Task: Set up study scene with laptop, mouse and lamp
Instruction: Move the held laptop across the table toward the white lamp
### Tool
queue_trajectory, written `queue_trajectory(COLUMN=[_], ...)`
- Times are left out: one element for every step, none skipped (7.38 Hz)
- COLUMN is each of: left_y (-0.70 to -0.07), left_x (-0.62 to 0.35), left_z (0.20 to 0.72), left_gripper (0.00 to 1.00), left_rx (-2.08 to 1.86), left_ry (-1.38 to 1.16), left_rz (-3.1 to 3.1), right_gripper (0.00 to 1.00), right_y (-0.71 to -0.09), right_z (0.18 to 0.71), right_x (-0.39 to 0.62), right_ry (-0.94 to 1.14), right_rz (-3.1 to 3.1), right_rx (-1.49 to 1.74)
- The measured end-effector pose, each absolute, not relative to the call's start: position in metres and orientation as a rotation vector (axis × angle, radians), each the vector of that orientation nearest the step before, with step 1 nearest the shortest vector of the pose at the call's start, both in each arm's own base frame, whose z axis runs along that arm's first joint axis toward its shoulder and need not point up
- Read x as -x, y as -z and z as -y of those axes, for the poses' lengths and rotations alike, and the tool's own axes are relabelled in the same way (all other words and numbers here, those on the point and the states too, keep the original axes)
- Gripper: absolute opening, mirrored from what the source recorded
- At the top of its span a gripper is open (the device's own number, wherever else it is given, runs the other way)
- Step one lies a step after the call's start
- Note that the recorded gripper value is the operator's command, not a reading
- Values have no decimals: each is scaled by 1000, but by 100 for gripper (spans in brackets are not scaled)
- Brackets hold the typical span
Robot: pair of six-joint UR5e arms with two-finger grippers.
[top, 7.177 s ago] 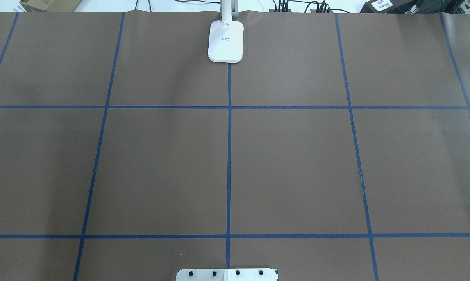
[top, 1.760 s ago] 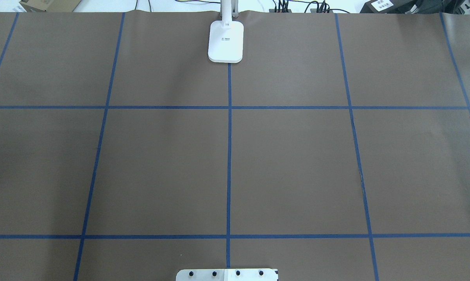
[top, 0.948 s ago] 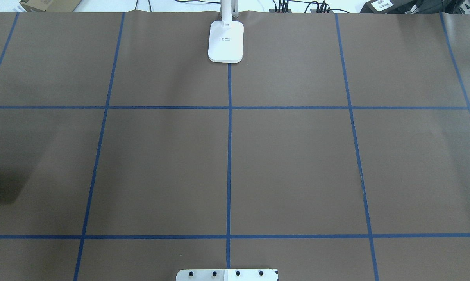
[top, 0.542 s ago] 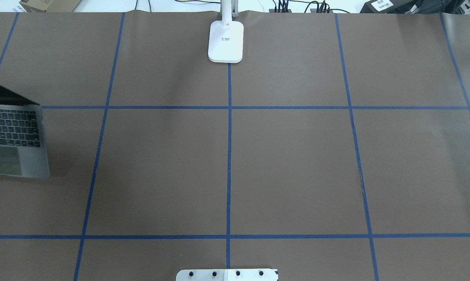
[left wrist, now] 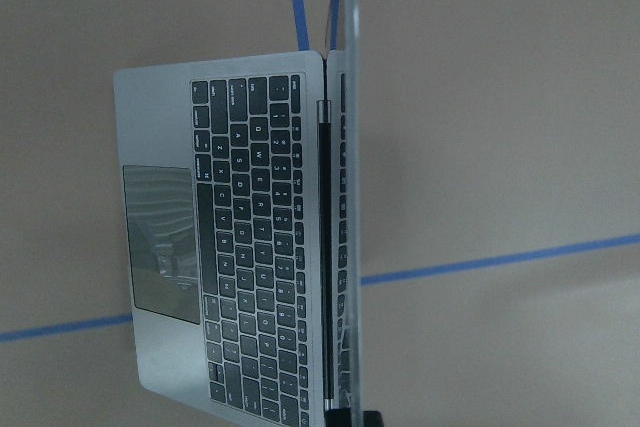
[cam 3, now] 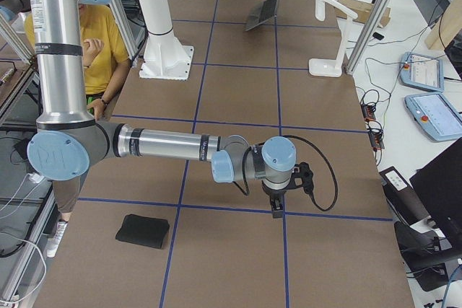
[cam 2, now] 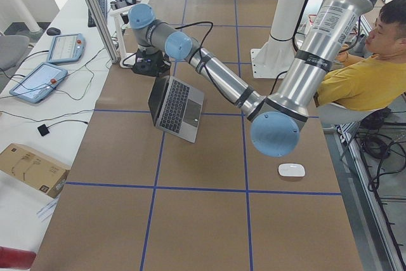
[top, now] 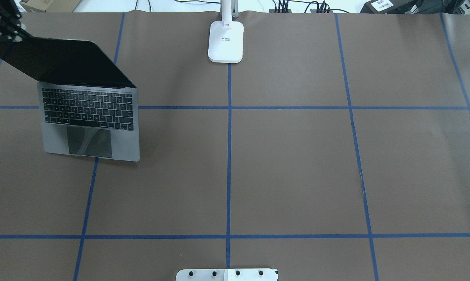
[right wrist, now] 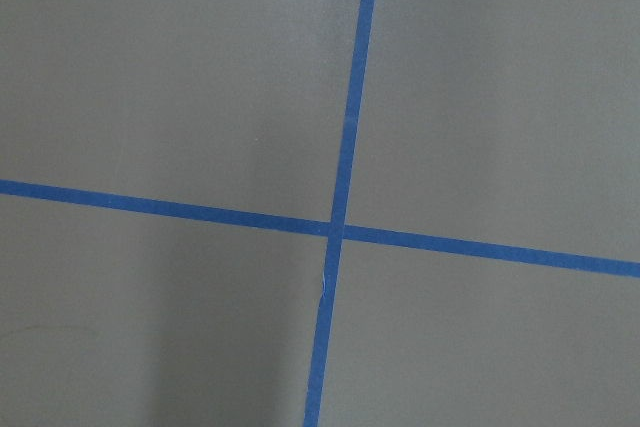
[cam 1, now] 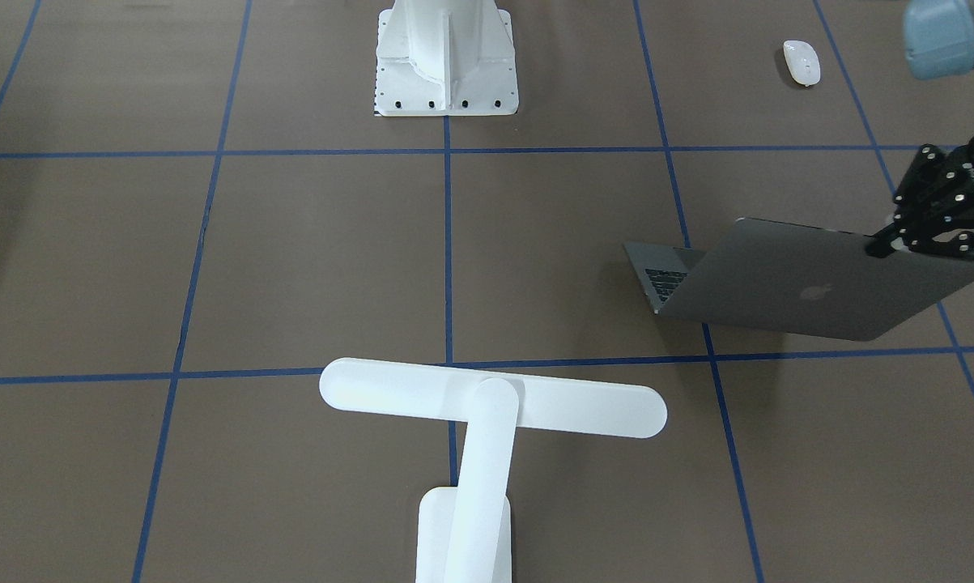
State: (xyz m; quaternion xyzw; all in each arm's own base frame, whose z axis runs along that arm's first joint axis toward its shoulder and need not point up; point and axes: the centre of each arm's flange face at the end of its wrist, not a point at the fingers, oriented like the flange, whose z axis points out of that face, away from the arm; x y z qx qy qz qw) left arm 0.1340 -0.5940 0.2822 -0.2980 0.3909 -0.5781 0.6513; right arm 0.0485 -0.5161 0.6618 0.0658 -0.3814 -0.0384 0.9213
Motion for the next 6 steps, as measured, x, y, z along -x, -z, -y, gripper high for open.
queue_trajectory(left_y=[-255,-230,-209,-191,-180,-172], left_x=[-170,-203,-232,-261,-287,-313], left_z=[601,611,616,616,618,624], left_gripper=[0,0,0,0,0,0], left_rx=[677,681,677,665,655,651], left_ry=[1312,1309,1299,1279,1276,1293], left_rz=[-876,-865,-857,-860,-884,-914], right_gripper=[99,99,99,99,99,99], right_y=[-663,-664,-665,-668,-670,-671], right_z=[516,516,516,516,516,516], right_x=[-47,-46,-44,-42,-40,-39], right_ry=[80,81,83,86,88,89], right_rz=[784,783,782,781,781,780], right_rx=[-132,-128,-123,-116,-110,-108])
